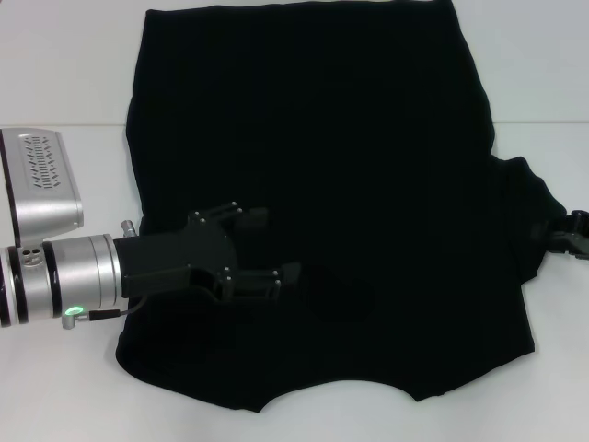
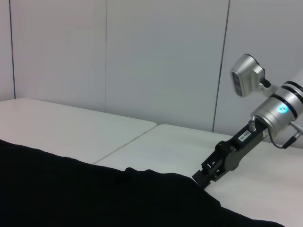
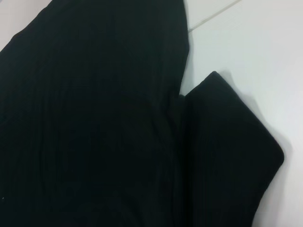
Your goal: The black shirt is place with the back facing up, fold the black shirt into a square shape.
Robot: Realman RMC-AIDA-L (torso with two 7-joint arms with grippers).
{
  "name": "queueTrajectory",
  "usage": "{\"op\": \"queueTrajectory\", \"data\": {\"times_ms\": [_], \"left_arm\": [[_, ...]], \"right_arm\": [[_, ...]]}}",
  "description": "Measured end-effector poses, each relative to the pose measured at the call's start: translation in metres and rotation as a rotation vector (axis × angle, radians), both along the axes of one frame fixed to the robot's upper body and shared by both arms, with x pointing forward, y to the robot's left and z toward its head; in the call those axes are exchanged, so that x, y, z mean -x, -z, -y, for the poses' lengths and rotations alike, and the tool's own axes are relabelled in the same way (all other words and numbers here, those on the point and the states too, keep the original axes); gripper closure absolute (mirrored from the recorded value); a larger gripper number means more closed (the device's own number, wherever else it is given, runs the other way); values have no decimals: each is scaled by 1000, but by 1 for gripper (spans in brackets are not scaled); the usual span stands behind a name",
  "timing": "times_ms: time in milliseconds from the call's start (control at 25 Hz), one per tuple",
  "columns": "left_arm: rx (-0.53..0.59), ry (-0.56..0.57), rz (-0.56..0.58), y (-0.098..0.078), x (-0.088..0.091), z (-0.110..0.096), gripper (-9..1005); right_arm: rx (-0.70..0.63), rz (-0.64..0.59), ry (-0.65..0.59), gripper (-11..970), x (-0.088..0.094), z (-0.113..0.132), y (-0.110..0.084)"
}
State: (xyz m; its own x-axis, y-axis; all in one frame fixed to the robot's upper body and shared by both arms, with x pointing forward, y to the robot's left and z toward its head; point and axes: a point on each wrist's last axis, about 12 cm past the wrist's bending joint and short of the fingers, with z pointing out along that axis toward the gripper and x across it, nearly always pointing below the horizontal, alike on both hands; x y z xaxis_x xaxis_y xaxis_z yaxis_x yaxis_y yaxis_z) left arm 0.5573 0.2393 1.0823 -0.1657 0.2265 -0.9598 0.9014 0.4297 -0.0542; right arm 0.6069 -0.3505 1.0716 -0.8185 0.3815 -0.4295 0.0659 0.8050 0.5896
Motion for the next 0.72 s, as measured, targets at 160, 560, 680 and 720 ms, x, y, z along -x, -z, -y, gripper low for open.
{"op": "queueTrajectory", "data": {"times_ms": [160,560,680,720], "left_arm": [[1,-2,1,0,0,0,95],[1,-4,2,0,0,-1,100],[2,-7,2,0,0,-1,101],[3,-10,2,0,0,-1,101]], "right_arm": [[11,2,14,570,-2,-4,4],[22,12,28,617,-5,-10,6],[20,11,34,632,-6,-10,7],[20,12,36,636,-6,-11,7]]}}
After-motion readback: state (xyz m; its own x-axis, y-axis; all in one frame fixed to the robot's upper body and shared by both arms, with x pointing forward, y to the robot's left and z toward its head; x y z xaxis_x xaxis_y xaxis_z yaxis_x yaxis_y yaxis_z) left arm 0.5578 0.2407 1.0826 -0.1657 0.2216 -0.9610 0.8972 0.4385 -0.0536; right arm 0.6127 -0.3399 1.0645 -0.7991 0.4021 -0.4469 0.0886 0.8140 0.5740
